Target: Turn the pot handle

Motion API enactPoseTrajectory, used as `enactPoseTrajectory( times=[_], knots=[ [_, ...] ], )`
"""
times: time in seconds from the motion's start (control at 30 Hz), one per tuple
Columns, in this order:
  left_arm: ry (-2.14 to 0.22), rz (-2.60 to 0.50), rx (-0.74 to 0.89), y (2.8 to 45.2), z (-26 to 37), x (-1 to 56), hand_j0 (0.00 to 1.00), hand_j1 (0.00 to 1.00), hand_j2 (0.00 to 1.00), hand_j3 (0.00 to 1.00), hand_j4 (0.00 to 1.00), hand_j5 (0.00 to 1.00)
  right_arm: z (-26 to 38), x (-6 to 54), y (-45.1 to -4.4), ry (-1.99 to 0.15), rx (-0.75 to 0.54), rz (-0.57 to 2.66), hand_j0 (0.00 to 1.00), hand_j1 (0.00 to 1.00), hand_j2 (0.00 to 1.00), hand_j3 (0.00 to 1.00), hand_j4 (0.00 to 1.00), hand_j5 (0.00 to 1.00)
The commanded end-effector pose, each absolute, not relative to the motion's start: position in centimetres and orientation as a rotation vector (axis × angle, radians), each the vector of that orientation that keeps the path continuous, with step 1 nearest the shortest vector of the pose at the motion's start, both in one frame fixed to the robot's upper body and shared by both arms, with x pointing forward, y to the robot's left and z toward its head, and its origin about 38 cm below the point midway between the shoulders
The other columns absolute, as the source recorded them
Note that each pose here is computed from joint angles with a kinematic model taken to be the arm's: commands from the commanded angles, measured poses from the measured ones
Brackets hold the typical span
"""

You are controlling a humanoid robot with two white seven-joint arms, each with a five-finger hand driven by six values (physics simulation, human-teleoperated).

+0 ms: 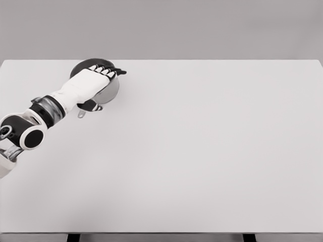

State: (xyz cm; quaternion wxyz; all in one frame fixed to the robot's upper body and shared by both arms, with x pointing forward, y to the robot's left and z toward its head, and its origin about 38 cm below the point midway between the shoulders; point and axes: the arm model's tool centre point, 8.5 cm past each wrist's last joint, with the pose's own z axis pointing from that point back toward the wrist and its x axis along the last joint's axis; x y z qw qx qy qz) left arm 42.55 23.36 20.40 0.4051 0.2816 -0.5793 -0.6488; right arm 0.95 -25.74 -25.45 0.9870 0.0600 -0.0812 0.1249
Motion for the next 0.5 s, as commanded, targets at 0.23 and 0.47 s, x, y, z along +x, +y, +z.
enactPoseTrajectory(
  times=[0.23, 0.47],
  knots=[
    [-1.455, -1.637, 0.726, 23.77, 20.65, 42.64, 1.0, 1.0, 1.0, 1.0, 1.0, 1.0, -25.45, 0.95, -25.75, -0.163, 0.12, 0.251, 1.0, 1.0, 1.0, 1.0, 1.0, 1.0],
    [-1.441, -1.636, 0.748, 24.58, 20.87, 42.72, 1.0, 1.0, 1.0, 1.0, 1.0, 1.0, -25.45, 0.95, -25.75, -0.163, 0.12, 0.251, 1.0, 1.0, 1.0, 1.0, 1.0, 1.0]
  ],
)
